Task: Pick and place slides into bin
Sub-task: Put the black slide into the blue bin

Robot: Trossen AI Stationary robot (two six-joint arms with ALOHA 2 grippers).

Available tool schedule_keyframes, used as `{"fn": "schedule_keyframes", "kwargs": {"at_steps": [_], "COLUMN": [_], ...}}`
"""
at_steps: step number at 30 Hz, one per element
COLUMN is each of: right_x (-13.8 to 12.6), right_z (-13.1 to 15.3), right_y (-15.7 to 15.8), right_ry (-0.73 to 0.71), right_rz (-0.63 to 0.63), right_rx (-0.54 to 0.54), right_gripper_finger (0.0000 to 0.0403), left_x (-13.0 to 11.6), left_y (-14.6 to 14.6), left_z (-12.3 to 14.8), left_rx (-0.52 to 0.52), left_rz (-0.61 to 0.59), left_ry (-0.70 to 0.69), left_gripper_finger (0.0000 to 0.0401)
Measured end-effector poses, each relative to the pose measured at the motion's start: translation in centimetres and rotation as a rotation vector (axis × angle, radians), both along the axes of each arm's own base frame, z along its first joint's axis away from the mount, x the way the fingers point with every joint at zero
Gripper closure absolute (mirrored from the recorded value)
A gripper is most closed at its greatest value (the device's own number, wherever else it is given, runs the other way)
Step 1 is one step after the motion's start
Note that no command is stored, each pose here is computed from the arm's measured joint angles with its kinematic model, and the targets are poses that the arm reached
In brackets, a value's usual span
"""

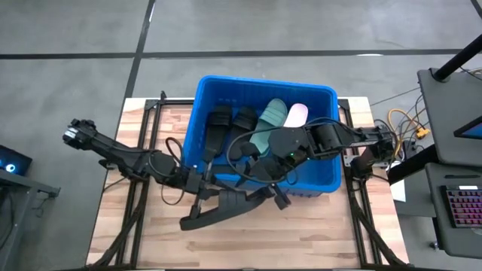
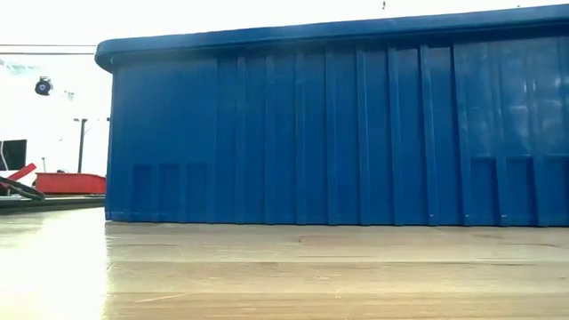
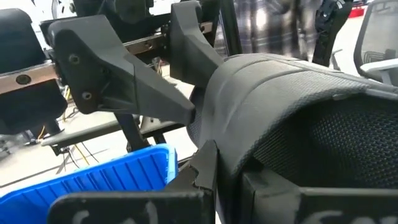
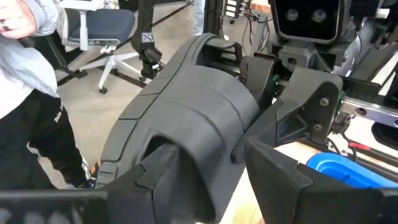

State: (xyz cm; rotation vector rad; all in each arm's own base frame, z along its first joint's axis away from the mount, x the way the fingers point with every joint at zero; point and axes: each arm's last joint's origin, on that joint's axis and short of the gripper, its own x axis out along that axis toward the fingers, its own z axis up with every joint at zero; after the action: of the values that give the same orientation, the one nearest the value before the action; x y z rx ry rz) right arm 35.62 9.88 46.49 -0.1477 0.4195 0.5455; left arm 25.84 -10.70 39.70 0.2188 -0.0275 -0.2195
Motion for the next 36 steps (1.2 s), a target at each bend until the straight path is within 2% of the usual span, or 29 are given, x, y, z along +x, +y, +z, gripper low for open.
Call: {"fn": "schedule_keyframes", "kwargs": {"at_steps": [7, 16, 22, 25, 36], "right_x": [-0.06, -0.12, -0.06, -0.12, -0.27], "right_z": [0.09, 0.14, 0.26, 0.55, 1.02], "right_y": [0.03, 0.09, 0.0, -0.03, 0.1], "right_ry": [0.007, -0.006, -0.017, -0.026, -0.075], "right_rz": [-0.005, 0.014, -0.003, -0.025, -0.054], "right_rx": [0.021, 0.006, 0.003, 0.026, 0.002], "right_gripper_finger": [0.0274, 0.0384, 0.0392, 0.0393, 0.0394], "left_x": [0.52, 0.62, 0.62, 0.63, 0.63], "left_y": [0.24, 0.49, 0.49, 0.54, 0.69], "left_z": [-0.13, -0.09, 0.05, 0.25, 0.56], "left_rx": [-0.001, -0.004, -0.023, -0.109, -0.14], "left_rz": [0.01, 0.021, 0.023, 0.038, 0.065], "left_ry": [-0.01, -0.011, -0.022, -0.029, -0.047], "left_gripper_finger": [0.0401, 0.0401, 0.0401, 0.0395, 0.0318]}}
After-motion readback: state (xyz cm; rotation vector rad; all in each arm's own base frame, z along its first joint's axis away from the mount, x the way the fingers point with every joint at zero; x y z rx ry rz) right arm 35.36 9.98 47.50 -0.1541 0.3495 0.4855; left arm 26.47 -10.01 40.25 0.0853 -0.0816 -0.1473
